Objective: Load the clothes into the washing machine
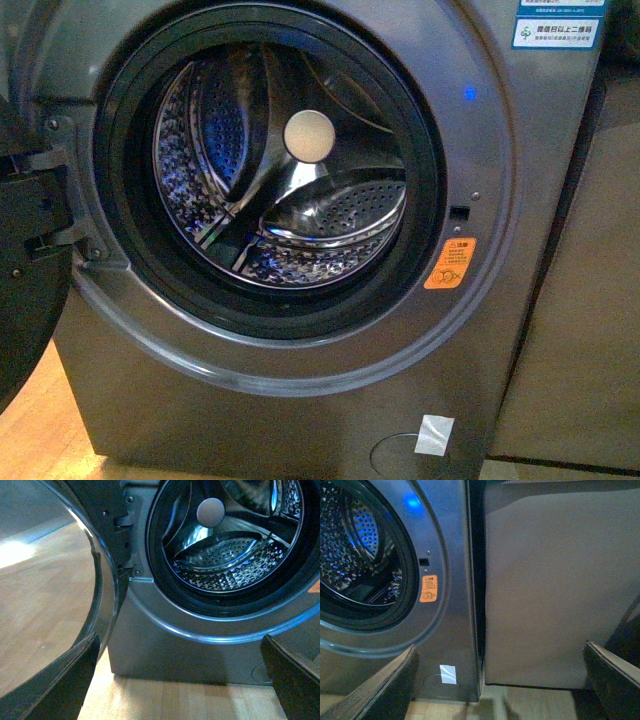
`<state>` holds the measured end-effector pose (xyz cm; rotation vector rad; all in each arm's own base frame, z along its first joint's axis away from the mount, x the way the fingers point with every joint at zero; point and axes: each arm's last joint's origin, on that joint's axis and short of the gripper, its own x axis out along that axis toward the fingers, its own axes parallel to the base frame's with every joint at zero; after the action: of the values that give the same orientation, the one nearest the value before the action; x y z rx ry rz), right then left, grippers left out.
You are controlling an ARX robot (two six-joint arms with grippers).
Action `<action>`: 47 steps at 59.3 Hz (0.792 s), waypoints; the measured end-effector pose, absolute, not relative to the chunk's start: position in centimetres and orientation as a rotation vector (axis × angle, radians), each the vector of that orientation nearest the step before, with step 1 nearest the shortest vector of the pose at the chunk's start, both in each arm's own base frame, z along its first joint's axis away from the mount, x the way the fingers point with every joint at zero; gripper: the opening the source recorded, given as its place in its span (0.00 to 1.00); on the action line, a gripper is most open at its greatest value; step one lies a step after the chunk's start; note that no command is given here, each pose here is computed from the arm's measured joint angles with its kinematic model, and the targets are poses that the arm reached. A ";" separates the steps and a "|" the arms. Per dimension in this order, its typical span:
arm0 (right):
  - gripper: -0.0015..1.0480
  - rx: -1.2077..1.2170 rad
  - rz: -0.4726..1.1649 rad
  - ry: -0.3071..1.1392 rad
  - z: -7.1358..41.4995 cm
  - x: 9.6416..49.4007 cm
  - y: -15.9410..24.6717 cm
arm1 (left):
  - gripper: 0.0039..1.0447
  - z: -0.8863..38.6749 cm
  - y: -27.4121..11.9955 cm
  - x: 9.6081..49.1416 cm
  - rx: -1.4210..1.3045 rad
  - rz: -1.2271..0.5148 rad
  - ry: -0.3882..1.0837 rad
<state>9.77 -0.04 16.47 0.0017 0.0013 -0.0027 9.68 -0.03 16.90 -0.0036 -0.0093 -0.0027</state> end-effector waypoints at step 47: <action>0.93 0.124 -0.092 0.375 26.9 20.1 -23.9 | 0.94 16.9 0.0 9.7 -0.004 -0.003 -0.009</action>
<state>20.11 -23.89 26.86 0.1237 0.3755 -0.0921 9.68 -0.03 16.90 -0.0036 -0.0093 -0.0027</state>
